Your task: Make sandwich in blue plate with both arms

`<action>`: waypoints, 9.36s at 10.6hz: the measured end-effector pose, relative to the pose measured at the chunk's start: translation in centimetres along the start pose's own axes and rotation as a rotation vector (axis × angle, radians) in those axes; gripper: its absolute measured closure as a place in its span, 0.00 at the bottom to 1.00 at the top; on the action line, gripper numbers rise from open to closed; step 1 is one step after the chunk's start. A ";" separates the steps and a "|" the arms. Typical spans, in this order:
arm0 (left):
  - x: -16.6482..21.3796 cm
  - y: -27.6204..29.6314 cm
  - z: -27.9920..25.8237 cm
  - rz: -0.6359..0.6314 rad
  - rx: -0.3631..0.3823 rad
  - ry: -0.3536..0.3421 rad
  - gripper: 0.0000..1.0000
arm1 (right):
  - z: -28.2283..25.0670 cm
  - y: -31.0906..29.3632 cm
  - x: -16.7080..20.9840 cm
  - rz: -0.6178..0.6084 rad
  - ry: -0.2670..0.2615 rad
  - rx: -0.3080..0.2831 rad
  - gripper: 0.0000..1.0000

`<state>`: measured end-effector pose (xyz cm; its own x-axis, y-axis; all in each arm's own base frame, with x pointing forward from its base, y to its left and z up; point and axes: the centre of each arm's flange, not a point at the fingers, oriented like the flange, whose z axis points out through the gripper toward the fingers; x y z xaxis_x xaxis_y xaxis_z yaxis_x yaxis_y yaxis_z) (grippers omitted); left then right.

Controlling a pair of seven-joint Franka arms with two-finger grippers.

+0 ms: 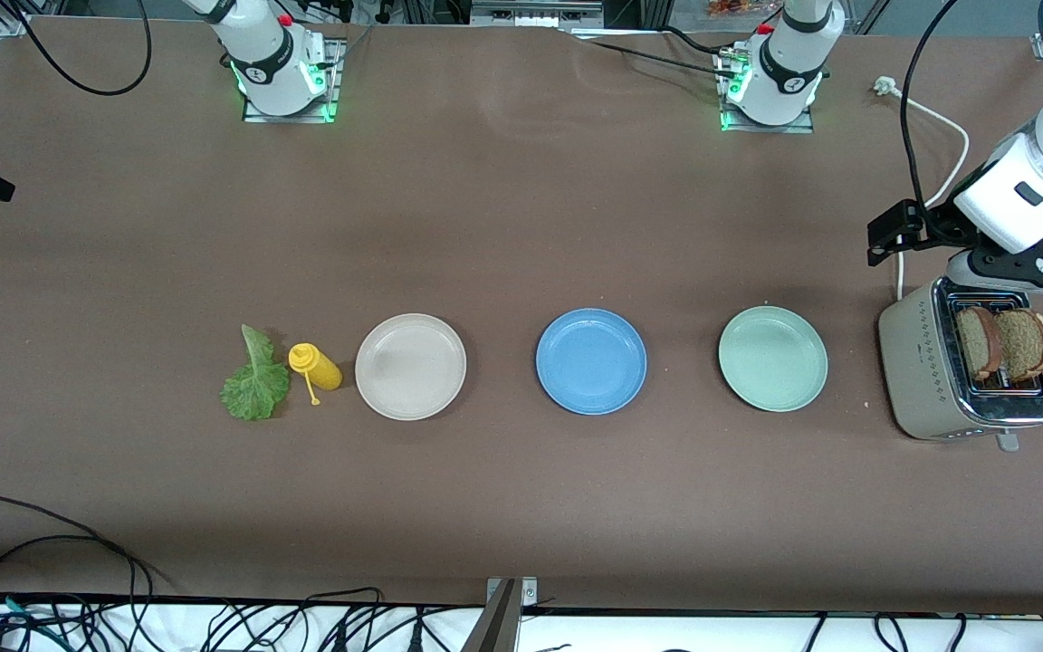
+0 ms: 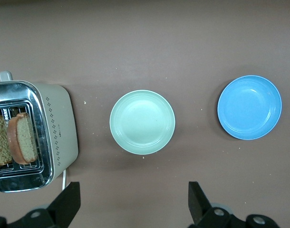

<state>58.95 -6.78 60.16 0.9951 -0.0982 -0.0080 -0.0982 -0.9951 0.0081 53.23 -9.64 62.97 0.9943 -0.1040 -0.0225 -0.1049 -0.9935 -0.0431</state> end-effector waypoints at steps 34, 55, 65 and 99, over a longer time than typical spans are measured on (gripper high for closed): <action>2.9 -22.3 13.2 -0.159 0.073 -0.103 0.00 | 0.1 -0.4 0.1 -0.007 -0.001 0.002 0.00; 2.0 -22.8 18.0 0.018 0.156 -0.257 0.92 | 0.1 -0.3 0.1 -0.006 -0.001 0.002 0.00; 2.2 1.7 6.0 0.372 0.124 -0.245 0.92 | -0.8 -0.5 0.2 -0.008 0.021 0.001 0.00; 9.1 17.1 39.5 0.186 -0.824 -0.305 0.56 | 0.2 -1.3 1.1 -0.011 0.009 0.056 0.00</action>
<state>65.99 -24.95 20.72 0.9068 -0.3715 -0.1991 -0.1029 -0.6533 0.7500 54.42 -8.42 62.76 0.9955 -0.0934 -0.0126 -0.0942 -0.9906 -0.0988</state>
